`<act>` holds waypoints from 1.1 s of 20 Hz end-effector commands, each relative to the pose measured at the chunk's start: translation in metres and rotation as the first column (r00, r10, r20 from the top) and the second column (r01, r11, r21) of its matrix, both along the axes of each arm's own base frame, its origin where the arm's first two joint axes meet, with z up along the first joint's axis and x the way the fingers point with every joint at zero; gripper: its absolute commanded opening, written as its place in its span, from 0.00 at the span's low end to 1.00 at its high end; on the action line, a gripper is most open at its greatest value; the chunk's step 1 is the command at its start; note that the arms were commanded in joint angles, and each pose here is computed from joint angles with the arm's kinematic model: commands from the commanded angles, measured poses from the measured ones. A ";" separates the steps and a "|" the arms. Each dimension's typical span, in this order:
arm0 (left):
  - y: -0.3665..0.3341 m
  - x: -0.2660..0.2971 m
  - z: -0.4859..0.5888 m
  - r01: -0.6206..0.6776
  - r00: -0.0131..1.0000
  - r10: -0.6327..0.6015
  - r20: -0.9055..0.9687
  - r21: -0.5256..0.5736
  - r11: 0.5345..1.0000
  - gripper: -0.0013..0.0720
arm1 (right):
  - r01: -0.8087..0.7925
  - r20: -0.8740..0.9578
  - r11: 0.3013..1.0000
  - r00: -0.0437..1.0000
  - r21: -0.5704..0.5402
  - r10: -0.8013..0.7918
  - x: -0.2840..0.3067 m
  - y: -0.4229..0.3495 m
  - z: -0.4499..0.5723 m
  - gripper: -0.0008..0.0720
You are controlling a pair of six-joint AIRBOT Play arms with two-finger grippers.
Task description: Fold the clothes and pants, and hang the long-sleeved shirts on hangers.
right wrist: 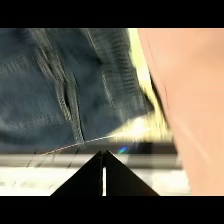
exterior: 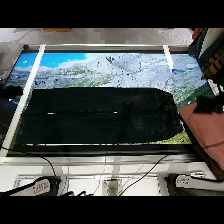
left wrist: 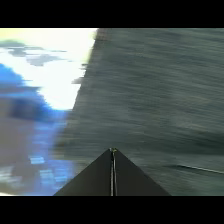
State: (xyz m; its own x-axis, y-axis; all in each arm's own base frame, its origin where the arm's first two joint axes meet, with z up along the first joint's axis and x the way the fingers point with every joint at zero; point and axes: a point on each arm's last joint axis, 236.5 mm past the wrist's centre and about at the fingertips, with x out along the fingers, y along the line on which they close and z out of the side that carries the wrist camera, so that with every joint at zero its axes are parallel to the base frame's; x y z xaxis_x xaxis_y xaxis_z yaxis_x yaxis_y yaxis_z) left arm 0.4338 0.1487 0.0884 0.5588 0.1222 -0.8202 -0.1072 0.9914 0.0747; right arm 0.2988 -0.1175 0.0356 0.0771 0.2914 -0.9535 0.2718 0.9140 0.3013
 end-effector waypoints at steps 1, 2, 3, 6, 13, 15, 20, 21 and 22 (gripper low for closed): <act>-0.048 0.002 -0.004 0.095 0.995 -0.090 0.039 -0.173 0.980 0.05 | 0.182 0.078 0.982 0.980 0.049 -0.185 -0.057 0.016 -0.037 0.06; -0.051 0.001 -0.004 0.098 0.995 -0.093 0.034 -0.189 0.977 0.05 | 0.254 0.115 0.964 0.958 0.077 -0.261 -0.063 0.024 -0.052 0.12; -0.053 -0.001 -0.003 0.099 0.995 -0.094 0.032 -0.195 0.976 0.05 | 0.329 0.140 0.937 0.929 0.121 -0.344 -0.066 0.034 -0.065 0.48; -0.049 -0.016 0.007 0.082 0.997 -0.078 0.026 -0.197 0.977 0.05 | 0.516 0.128 0.835 0.830 0.192 -0.543 -0.065 0.047 -0.101 0.84; 0.004 -0.095 -0.016 -0.136 0.991 0.133 -0.030 -0.223 0.965 0.05 | 0.573 0.227 0.778 0.747 0.259 -0.625 -0.028 0.027 -0.132 0.68; 0.012 -0.115 -0.032 -0.192 0.981 0.175 -0.087 -0.252 0.949 0.06 | 0.551 0.229 0.770 0.744 0.321 -0.628 -0.015 0.033 -0.141 0.68; 0.030 -0.154 -0.064 -0.360 0.930 0.311 -0.195 -0.323 0.875 0.82 | 0.500 0.266 0.778 0.746 0.380 -0.610 0.000 0.037 -0.154 0.66; 0.030 -0.161 -0.071 -0.386 0.919 0.328 -0.217 -0.335 0.860 0.82 | 0.480 0.285 0.797 0.758 0.366 -0.587 0.000 0.036 -0.154 0.55; 0.030 -0.168 -0.079 -0.408 0.909 0.341 -0.238 -0.345 0.845 0.82 | 0.464 0.300 0.810 0.764 0.358 -0.571 0.000 0.036 -0.154 0.46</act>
State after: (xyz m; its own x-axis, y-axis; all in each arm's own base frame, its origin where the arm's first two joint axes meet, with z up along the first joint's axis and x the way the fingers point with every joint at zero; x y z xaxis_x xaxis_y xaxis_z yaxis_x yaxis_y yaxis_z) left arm 0.2873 0.1765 0.0276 0.4309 -0.0177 -0.9022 -0.4190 0.8815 -0.2174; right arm 0.2934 -0.0776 -0.1138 0.6021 0.3326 -0.7258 0.5398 0.5003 0.6770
